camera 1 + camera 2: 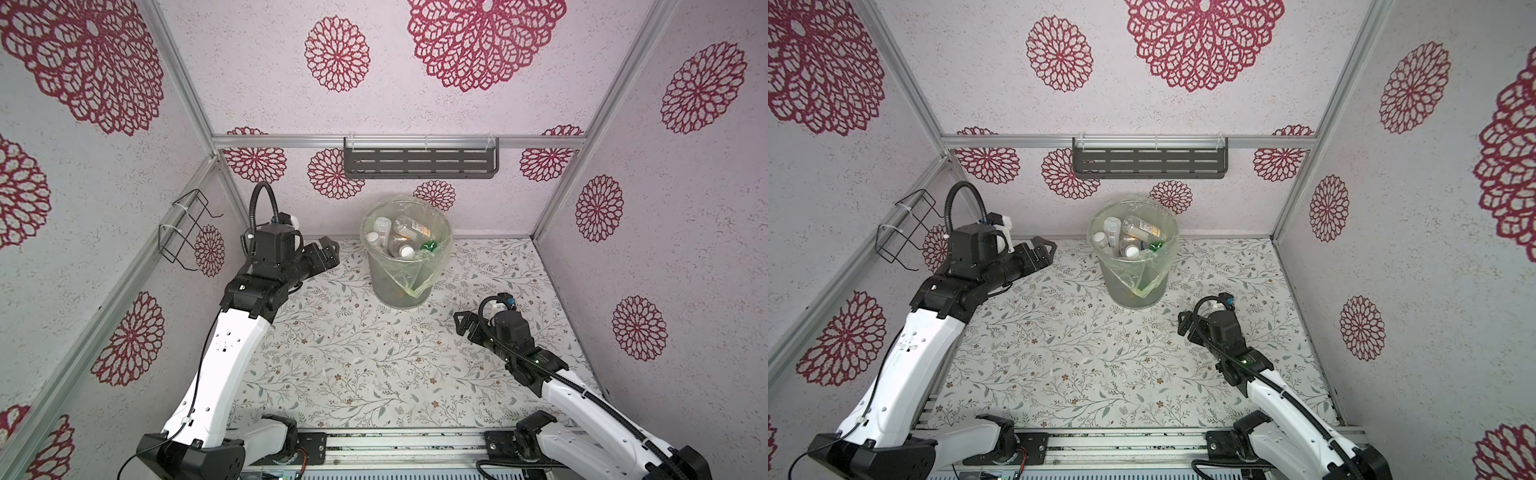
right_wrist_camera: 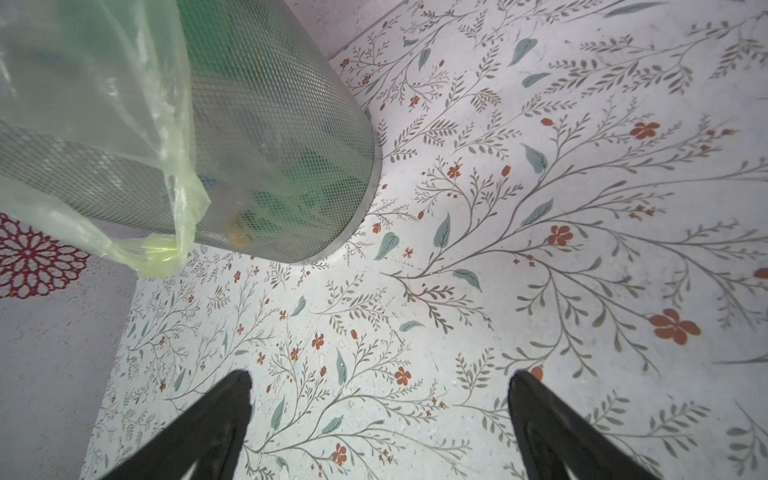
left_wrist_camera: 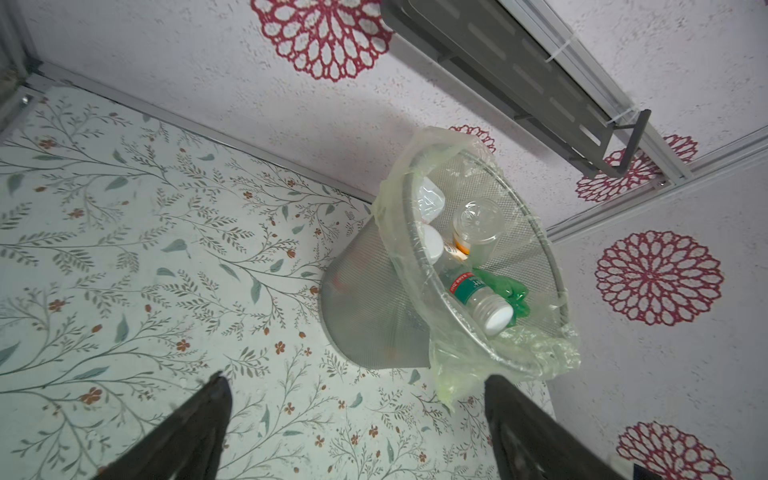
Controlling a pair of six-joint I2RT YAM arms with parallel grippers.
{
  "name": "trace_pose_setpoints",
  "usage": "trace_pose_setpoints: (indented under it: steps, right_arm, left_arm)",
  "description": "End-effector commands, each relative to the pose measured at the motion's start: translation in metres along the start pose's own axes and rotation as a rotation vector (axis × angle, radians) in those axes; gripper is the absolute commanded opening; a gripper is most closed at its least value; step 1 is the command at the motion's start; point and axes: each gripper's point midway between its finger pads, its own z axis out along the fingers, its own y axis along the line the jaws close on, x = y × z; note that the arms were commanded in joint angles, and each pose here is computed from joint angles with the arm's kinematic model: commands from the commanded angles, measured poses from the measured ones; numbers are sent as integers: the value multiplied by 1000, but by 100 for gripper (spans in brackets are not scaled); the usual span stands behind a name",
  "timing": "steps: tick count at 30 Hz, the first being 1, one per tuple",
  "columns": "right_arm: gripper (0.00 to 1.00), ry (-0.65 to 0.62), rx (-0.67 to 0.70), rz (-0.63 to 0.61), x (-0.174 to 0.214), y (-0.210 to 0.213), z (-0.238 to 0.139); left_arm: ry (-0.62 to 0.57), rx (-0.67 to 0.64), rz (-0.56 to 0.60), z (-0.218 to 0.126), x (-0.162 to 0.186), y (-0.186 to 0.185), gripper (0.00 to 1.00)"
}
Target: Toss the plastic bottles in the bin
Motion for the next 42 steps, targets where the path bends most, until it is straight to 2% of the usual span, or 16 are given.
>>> trace_pose_setpoints:
  steps: [1, 14, 24, 29, 32, 36, 42]
  right_arm:
    - [99, -57, 43, -60, -20, 1, -4]
    - [99, -122, 133, -225, -39, -7, -2]
    - [99, -368, 210, -254, -64, -30, -23]
    - [99, -431, 264, -311, -72, -39, -31]
    - [99, -449, 307, -338, -76, -45, -33]
    - [99, -470, 343, -353, -78, -51, -33]
    - [99, -489, 371, -353, -78, -58, -35]
  left_arm:
    - [-72, -87, 59, -7, -8, 21, 97]
    - [-95, -366, 144, 5, 30, 100, 97]
    - [-71, -525, 144, 25, 62, 162, 97]
    - [-73, -581, 147, 32, 70, 189, 97]
    - [-100, -616, 135, 32, 71, 209, 97]
    - [-178, -735, 126, 26, 74, 239, 97]
    - [-329, -742, 100, 28, 73, 259, 97]
